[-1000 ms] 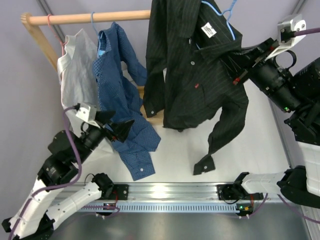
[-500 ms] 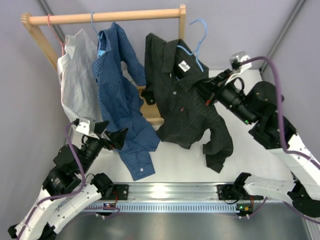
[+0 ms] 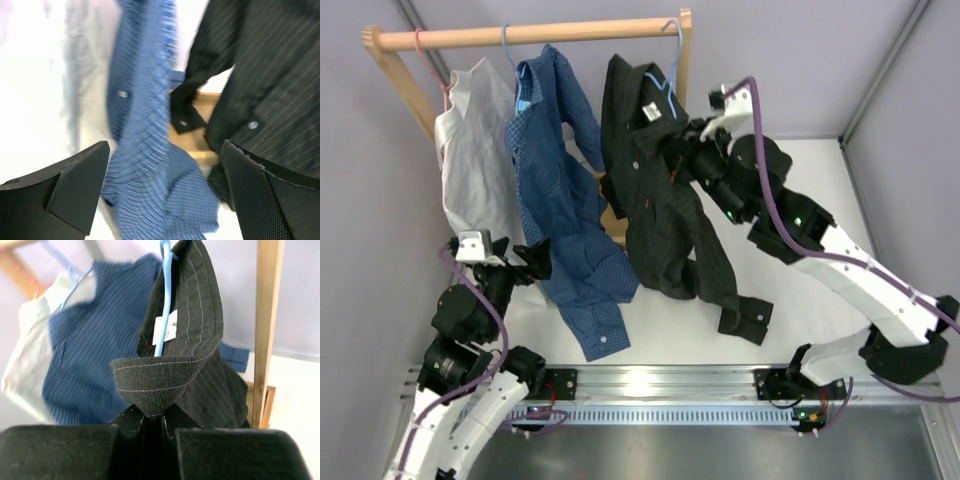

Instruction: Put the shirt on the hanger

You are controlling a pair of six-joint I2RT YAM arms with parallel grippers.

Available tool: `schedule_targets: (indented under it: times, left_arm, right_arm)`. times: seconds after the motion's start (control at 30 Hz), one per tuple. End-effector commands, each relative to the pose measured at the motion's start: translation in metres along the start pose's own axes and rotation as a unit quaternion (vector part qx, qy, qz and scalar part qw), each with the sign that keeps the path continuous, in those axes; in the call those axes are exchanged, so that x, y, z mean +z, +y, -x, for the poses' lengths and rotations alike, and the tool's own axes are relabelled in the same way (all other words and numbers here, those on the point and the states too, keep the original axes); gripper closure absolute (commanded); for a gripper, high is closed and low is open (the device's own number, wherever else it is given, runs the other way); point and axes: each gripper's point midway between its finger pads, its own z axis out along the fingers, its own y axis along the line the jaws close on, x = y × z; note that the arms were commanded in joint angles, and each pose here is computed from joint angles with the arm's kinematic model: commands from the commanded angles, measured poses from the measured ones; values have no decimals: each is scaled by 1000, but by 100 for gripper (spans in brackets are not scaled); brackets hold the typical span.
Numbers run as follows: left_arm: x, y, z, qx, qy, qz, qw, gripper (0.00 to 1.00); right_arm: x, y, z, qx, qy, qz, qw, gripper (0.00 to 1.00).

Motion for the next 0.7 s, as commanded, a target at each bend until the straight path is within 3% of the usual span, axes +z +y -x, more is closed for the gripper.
schedule_targets:
  times: [0.0, 0.03, 0.3, 0.67]
  left_arm:
    - [8, -3, 15, -9, -37, -20, 999, 2]
    - [9, -3, 16, -8, -44, -24, 999, 2]
    - [-9, -3, 23, -8, -85, -42, 995, 2]
    - [-41, -28, 35, -40, -42, -92, 994, 2]
  right_arm:
    - [25, 0, 27, 21, -26, -65, 997, 100]
    - [25, 0, 44, 24, -32, -78, 996, 100]
    - [79, -11, 36, 0, -23, -137, 990, 100]
    - [103, -46, 6, -14, 16, -164, 986, 100]
